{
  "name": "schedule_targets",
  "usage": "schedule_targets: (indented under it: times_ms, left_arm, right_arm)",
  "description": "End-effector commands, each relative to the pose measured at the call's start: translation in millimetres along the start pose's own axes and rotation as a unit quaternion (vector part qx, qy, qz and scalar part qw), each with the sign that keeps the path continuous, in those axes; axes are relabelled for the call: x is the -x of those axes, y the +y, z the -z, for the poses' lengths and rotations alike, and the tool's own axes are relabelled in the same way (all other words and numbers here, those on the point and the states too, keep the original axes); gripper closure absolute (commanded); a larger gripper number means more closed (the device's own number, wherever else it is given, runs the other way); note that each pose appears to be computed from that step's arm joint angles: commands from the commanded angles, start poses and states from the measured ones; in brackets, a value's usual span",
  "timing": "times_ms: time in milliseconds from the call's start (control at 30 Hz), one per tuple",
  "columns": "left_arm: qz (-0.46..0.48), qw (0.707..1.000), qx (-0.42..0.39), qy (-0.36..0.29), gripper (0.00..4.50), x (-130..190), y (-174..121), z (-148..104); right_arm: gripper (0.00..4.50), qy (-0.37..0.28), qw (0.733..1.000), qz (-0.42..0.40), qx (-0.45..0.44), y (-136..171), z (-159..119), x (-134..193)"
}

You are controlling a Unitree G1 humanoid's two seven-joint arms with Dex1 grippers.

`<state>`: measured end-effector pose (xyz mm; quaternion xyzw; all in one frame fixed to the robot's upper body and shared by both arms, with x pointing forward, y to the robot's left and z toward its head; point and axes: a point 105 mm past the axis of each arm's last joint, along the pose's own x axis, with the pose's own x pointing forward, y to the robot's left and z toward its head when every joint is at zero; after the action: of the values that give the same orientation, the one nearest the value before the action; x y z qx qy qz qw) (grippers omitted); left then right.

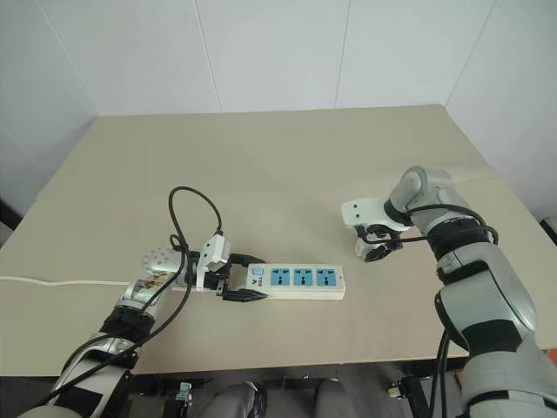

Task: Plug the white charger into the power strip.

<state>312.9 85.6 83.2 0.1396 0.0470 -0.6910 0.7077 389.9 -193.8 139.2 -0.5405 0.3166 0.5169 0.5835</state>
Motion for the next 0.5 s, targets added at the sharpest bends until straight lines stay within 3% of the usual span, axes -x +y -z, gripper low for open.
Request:
schedule_targets:
  times_ms: [33,267,400,500]
  left_arm:
    - [0.020,1.000,0.010,0.018,1.21,-6,-8,9]
    - [0.017,1.000,0.013,0.019,1.21,-5,-8,10]
    - [0.009,1.000,0.016,0.023,1.21,-5,-7,13]
    - [-0.004,0.999,0.020,0.025,1.21,-4,-6,14]
  right_arm:
    - [0.93,-0.003,1.000,-0.013,0.012,3,-8,-7]
    - [3.24,0.004,1.000,-0.020,0.019,6,-14,-13]
    - [3.37,-0.010,1.000,0.007,0.017,1,-20,-10]
    - [3.37,-0.098,0.993,0.066,0.000,-16,-47,11]
